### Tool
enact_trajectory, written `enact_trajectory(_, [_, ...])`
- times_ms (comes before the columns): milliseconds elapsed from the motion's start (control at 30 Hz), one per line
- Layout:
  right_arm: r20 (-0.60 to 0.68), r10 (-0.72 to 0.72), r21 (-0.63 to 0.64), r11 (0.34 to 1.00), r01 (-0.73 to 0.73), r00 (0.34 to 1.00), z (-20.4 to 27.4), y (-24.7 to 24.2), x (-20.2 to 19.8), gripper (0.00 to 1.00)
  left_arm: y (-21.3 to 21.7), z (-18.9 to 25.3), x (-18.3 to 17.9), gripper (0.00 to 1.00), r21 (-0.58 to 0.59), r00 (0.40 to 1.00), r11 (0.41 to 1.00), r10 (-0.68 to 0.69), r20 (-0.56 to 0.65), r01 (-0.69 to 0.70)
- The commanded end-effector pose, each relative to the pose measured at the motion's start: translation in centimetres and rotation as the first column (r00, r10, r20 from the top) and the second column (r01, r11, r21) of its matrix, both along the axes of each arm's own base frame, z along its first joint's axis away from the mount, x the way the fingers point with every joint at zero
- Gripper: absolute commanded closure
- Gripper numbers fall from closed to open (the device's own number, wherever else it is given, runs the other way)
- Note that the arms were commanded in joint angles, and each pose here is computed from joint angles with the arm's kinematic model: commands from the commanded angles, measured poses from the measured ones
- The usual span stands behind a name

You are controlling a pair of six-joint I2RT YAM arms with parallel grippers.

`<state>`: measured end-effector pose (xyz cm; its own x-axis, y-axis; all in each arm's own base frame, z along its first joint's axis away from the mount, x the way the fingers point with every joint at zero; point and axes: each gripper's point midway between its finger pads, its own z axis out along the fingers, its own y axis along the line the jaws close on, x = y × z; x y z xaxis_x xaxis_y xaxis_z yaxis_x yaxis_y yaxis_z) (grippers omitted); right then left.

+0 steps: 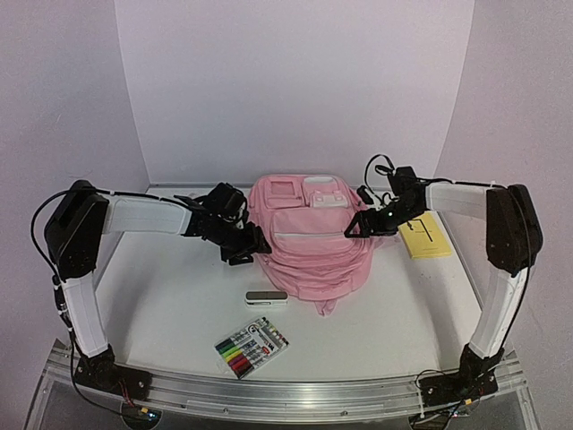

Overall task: Pack the student bag
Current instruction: Adjust the student bag at the center of the board.

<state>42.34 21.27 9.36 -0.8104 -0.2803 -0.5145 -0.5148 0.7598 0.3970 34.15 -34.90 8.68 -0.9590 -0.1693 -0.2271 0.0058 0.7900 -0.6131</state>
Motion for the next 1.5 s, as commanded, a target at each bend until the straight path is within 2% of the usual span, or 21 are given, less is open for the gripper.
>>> enact_trajectory(0, [-0.121,0.056,0.105,0.994,-0.043,0.991,-0.5,1.4,-2.7,0.09,-1.2,1.6,2.2,0.51,-0.05,0.999,0.999,0.011,0.047,-0.009])
enact_trajectory(133, [-0.187,0.105,0.148,0.986,-0.077,0.977,-1.7,3.5,-5.1,0.16,0.0,1.3,4.1,0.73,-0.071,0.997,0.996,0.059,0.048,-0.056])
enact_trajectory(233, [-0.204,0.153,0.185,0.976,-0.115,0.967,-1.3,6.6,-6.8,0.17,1.3,1.3,6.0,0.8,-0.071,0.995,0.994,0.083,0.06,-0.079])
enact_trajectory(367, [-0.137,0.24,0.233,0.951,-0.204,0.961,1.3,11.5,-8.8,0.17,3.2,1.1,9.2,0.82,-0.049,0.992,0.995,0.096,0.077,-0.092])
enact_trajectory(433, [-0.089,0.255,0.248,0.942,-0.226,0.963,3.3,12.4,-8.5,0.17,4.3,1.5,10.9,0.79,-0.028,0.991,0.995,0.102,0.091,-0.1])
enact_trajectory(533, [0.014,0.234,0.233,0.945,-0.23,0.972,6.4,11.7,-6.8,0.15,5.9,2.9,13.0,0.66,-0.003,0.985,0.994,0.112,0.128,-0.112])
enact_trajectory(633, [0.119,0.21,0.196,0.953,-0.23,0.97,9.0,9.0,-4.9,0.13,6.9,4.6,14.0,0.54,0.029,0.98,0.994,0.1,0.169,-0.107])
enact_trajectory(733, [0.169,0.2,0.104,0.97,-0.219,0.965,9.4,5.7,-3.4,0.13,7.3,5.5,13.4,0.46,0.049,0.982,0.995,0.081,0.17,-0.09])
enact_trajectory(833, [0.22,0.215,-0.024,0.976,-0.215,0.952,8.7,3.1,-2.0,0.17,7.5,5.9,12.1,0.44,0.032,0.986,0.996,0.075,0.15,-0.08])
enact_trajectory(933, [0.229,0.243,-0.097,0.969,-0.226,0.943,7.6,2.3,-1.4,0.23,7.5,5.9,10.5,0.44,-0.006,0.989,0.996,0.086,0.12,-0.086])
enact_trajectory(1133, [0.188,0.29,-0.124,0.955,-0.27,0.938,5.3,2.5,-1.0,0.38,7.4,5.1,7.4,0.43,-0.018,0.993,0.996,0.087,0.075,-0.086])
enact_trajectory(1467, [0.147,0.364,-0.209,0.92,-0.331,0.92,0.9,2.1,-0.5,0.5,5.9,3.9,5.6,0.44,-0.016,0.996,0.997,0.07,0.052,-0.069])
